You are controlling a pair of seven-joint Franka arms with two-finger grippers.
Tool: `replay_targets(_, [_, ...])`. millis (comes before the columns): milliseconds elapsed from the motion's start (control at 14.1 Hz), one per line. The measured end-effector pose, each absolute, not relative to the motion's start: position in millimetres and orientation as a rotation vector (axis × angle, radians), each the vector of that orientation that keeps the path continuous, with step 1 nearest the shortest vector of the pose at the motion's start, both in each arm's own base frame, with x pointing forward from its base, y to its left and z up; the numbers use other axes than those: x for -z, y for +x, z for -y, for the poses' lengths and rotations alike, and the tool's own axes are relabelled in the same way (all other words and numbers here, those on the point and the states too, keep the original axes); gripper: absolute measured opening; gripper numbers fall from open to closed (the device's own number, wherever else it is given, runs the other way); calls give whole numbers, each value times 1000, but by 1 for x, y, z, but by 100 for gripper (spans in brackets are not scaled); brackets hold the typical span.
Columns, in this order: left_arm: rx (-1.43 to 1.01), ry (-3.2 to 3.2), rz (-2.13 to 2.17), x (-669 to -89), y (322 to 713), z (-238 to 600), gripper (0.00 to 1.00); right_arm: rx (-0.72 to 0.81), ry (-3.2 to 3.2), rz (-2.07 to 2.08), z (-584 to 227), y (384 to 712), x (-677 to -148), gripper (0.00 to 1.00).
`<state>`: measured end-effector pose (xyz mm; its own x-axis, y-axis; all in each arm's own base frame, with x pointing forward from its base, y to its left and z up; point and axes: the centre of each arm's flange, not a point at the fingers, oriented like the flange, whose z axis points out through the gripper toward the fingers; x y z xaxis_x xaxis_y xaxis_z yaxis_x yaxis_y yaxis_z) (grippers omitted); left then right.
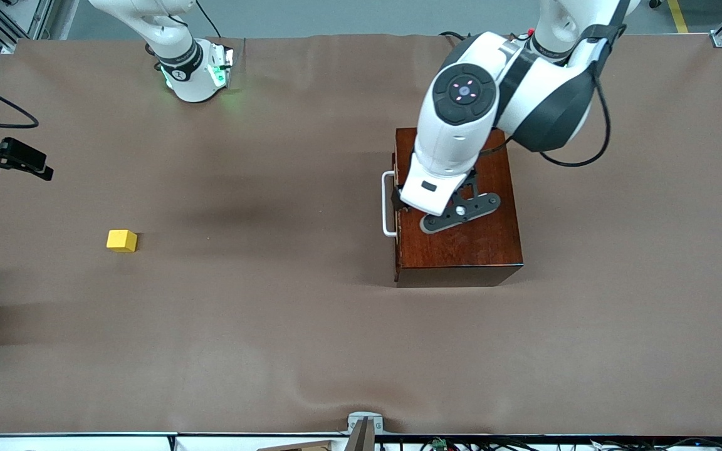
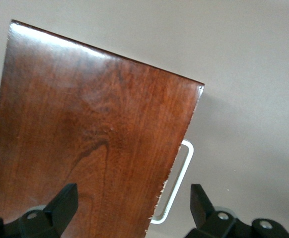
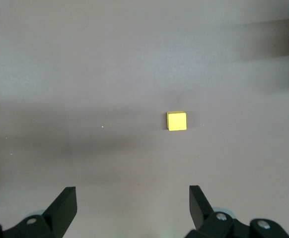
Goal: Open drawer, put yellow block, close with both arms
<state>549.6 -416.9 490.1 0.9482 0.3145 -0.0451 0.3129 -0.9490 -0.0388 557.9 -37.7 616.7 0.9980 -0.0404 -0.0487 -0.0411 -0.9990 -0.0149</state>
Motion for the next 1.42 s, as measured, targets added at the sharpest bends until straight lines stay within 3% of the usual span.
replay_targets(1421, [58, -3031, 388, -422, 512, 508, 100, -76, -3124, -64, 38, 558, -617, 100])
